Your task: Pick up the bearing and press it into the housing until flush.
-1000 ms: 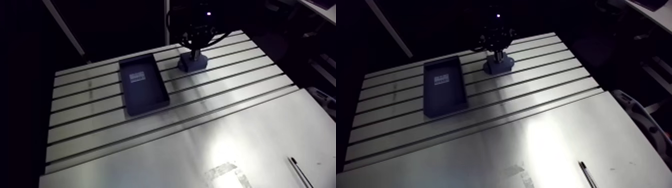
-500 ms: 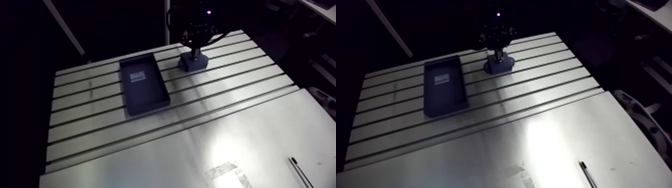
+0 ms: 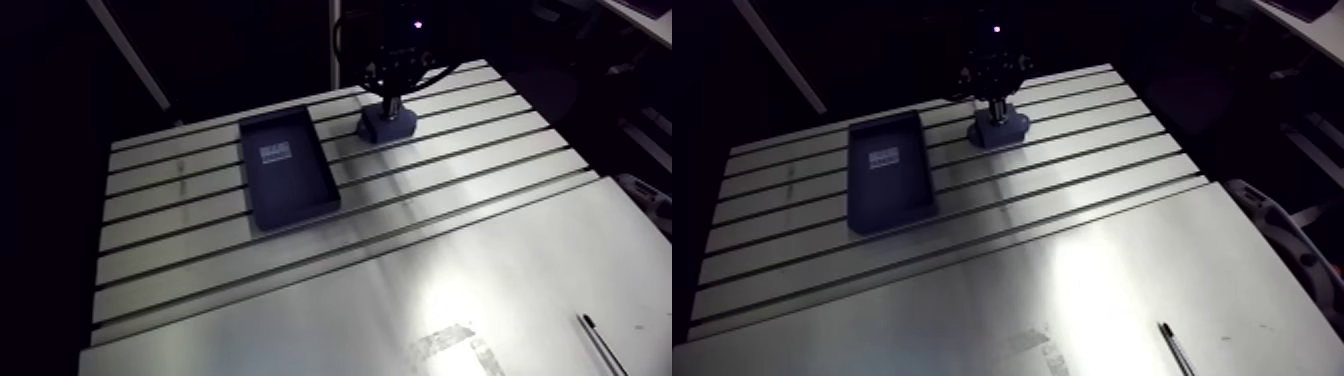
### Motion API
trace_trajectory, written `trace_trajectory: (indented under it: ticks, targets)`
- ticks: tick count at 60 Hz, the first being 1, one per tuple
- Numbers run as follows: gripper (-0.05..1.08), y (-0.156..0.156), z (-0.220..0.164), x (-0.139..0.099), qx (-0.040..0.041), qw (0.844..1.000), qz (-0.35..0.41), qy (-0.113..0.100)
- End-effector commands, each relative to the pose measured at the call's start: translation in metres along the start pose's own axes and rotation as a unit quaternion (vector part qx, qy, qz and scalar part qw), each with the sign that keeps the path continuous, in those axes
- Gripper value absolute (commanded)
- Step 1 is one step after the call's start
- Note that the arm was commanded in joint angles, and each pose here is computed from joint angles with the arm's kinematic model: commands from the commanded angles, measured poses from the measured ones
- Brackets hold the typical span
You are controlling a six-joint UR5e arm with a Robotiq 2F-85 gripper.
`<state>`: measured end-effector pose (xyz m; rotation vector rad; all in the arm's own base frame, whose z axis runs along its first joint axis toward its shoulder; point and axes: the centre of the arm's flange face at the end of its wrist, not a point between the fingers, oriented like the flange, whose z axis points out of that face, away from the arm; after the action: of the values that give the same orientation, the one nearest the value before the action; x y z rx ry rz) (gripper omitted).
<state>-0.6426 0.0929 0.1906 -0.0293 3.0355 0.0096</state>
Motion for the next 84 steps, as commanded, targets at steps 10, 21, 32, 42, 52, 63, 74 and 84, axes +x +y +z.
trace_trajectory:
  ticks: [10, 21, 32, 42, 52, 63, 74, 84]
  targets:
    - [1.07, 0.0001, 0.0025, -0.0021, 0.0013, 1.0, 0.0, -0.003]
    - [1.07, 0.0001, 0.0024, -0.002, 0.0011, 1.0, 0.001, -0.002]
    - [1.07, 0.0011, 0.0023, -0.002, 0.0009, 1.0, 0.002, -0.001]
    - [1.07, 0.0003, 0.0021, -0.0017, 0.0006, 1.0, 0.001, -0.001]
    - [1.07, 0.0002, 0.0021, -0.0017, 0.0006, 1.0, 0.001, -0.001]
    - [1.07, 0.0002, 0.0031, -0.0016, 0.0008, 1.0, 0.001, -0.001]
    - [1.07, -0.0007, 0.0031, -0.0014, 0.0007, 1.0, 0.0, -0.001]
    - [1.07, -0.0012, 0.0048, -0.0025, 0.0013, 1.0, 0.0, -0.003]
